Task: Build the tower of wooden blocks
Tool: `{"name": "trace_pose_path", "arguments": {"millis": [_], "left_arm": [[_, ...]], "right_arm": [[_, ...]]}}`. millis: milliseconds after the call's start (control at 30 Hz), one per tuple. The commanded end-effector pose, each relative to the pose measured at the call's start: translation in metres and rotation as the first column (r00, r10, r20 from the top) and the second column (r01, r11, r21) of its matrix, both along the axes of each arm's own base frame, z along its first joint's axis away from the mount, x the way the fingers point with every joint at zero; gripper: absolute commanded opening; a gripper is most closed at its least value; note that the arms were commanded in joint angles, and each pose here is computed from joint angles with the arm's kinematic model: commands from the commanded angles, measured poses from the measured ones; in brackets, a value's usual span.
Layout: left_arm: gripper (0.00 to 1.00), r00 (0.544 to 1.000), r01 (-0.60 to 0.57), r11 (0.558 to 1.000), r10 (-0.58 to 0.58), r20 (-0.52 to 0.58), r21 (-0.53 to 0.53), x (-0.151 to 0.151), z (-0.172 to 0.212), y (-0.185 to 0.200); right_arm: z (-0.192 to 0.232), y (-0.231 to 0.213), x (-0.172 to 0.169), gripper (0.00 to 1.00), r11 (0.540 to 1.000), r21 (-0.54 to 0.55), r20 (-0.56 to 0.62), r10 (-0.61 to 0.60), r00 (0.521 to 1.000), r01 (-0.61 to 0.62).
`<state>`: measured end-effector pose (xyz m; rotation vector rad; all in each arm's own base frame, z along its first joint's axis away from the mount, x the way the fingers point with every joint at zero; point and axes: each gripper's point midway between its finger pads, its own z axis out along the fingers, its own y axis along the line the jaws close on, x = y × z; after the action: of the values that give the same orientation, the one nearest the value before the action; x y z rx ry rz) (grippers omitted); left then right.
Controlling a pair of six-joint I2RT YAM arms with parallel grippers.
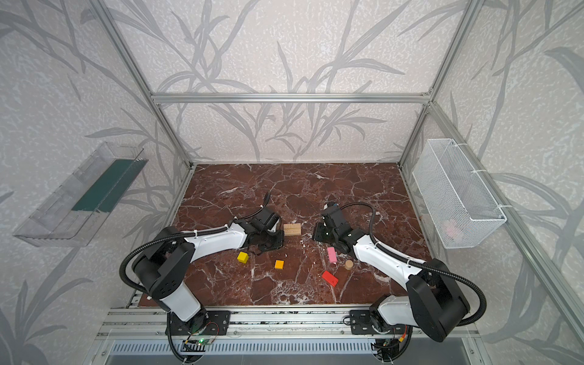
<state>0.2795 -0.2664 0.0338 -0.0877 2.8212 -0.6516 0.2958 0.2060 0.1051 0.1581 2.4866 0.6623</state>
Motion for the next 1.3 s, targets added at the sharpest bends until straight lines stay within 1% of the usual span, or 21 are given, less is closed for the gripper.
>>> {"name": "trace_pose_path", "arguments": {"millis": [0, 100, 267, 600, 833, 1267], "left_arm": [[0.0, 0.997, -0.06, 0.998, 0.061, 0.038, -0.03, 0.016, 0.004, -0.005], [0.0, 0.996, -0.07, 0.997, 0.071, 0.044, -0.042, 0.02, 0.001, -0.007], [0.0, 0.997, -0.078, 0.996, 0.078, 0.022, -0.035, 0.022, -0.009, -0.009], [0.0, 0.993, -0.114, 0.993, 0.114, -0.002, -0.022, 0.026, -0.02, -0.009], [0.0, 0.992, -0.129, 0.992, 0.128, 0.007, 0.01, 0.027, -0.021, -0.002], [0.0, 0.99, -0.135, 0.99, 0.134, 0.031, 0.027, 0.034, -0.018, 0.001]], "right_arm": [[0.011, -0.005, 0.001, 0.0, 1.0, 0.021, 0.033, -0.011, 0.999, 0.011], [0.013, -0.012, 0.001, 0.0, 0.999, 0.023, 0.037, -0.029, 0.999, 0.028], [0.018, -0.02, 0.001, 0.0, 0.998, 0.031, 0.054, -0.052, 0.997, 0.05], [0.02, -0.027, -0.001, 0.0, 0.998, 0.033, 0.06, -0.064, 0.996, 0.062], [0.021, -0.027, 0.0, 0.0, 0.997, 0.038, 0.061, -0.068, 0.996, 0.066], [0.019, -0.026, -0.001, 0.0, 0.997, 0.045, 0.055, -0.064, 0.996, 0.062]]}}
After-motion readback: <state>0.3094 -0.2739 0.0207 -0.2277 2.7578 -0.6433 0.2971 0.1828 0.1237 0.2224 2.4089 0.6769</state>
